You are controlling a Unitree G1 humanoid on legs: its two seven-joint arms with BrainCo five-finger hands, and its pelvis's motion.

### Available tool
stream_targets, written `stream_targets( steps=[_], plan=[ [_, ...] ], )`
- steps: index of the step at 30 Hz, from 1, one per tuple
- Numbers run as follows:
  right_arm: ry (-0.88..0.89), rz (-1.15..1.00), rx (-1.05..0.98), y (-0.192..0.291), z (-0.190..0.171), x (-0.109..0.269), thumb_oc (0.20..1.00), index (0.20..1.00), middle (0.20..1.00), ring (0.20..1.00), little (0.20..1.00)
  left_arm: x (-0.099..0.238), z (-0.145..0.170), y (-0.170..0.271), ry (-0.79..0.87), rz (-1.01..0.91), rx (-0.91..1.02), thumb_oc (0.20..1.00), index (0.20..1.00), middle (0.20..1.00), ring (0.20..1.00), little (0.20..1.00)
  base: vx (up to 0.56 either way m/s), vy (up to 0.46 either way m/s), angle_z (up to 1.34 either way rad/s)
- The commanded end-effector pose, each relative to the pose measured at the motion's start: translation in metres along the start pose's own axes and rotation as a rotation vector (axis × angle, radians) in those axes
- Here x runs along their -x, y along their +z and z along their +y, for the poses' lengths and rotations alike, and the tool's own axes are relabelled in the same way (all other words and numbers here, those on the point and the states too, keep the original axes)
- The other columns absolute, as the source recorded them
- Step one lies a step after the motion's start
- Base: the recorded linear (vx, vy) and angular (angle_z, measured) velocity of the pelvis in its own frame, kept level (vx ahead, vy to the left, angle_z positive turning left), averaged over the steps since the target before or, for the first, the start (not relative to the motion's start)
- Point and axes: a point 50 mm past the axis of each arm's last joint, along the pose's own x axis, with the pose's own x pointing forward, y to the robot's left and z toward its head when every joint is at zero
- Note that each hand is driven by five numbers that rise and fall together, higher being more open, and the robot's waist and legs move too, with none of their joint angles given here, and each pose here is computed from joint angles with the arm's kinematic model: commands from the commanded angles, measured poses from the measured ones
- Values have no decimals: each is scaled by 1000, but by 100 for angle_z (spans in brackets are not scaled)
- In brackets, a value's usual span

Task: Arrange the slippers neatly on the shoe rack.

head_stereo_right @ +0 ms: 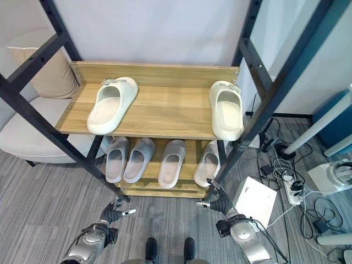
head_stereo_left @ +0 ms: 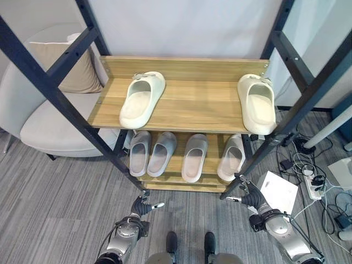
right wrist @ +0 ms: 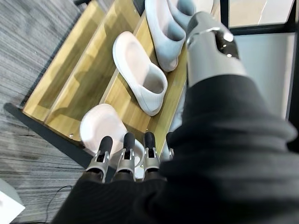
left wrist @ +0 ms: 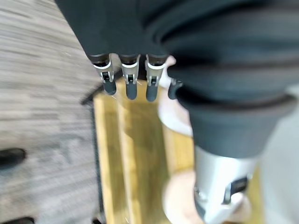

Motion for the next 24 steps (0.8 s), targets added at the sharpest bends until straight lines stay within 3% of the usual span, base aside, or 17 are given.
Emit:
stream_targets(
  steps=[1, 5, 6, 9, 10, 13, 15, 18, 21, 24],
  plan=[
    [44, -71, 3, 11, -4, 1, 1000, 1000, 1000, 1000, 1000, -9, -10, 39, -220, -168, -277, 1000, 1000, 1000, 1000, 1000, 53, -45, -14],
    [42, -14, 10, -1, -8, 5, 1000, 1000, 1000, 1000, 1000, -5, -34, 65, -416, -282, -492, 1000, 1000, 1000, 1000, 1000, 44, -45, -29],
    [34, 12, 11, -7, -10, 4, 1000, 1000, 1000, 1000, 1000, 1, -50, 92, -537, -400, -595, 1000, 1000, 1000, 1000, 1000, -2, -38, -22],
    [24, 17, 1, -7, -12, 1, 1000, 1000, 1000, 1000, 1000, 19, -73, 135, -684, -587, -613, 1000, 1000, 1000, 1000, 1000, 13, -39, -20],
    [22, 15, -6, -6, -13, 0, 1000, 1000, 1000, 1000, 1000, 35, -83, 169, -758, -732, -585, 1000, 1000, 1000, 1000, 1000, 19, -25, -10],
    [19, 11, -19, -6, -11, 0, 1000, 1000, 1000, 1000, 1000, 49, -79, 201, -762, -852, -495, 1000, 1000, 1000, 1000, 1000, 21, -23, -1],
    [37, 2, -48, -5, -5, 3, 1000, 1000, 1000, 1000, 1000, 57, -60, 240, -614, -1013, -413, 1000, 1000, 1000, 1000, 1000, 42, -34, 2],
    [53, 9, -64, -8, 0, 6, 1000, 1000, 1000, 1000, 1000, 58, -44, 259, -468, -1094, -381, 1000, 1000, 1000, 1000, 1000, 21, -17, 6],
    [80, 29, -90, -13, 10, 10, 1000, 1000, 1000, 1000, 1000, 55, -3, 294, -66, -1218, -358, 1000, 1000, 1000, 1000, 1000, 29, -13, 9],
    [95, 40, -95, -16, 14, 11, 1000, 1000, 1000, 1000, 1000, 52, 12, 303, 90, -1232, -357, 1000, 1000, 1000, 1000, 1000, 7, -2, 1]
  ],
)
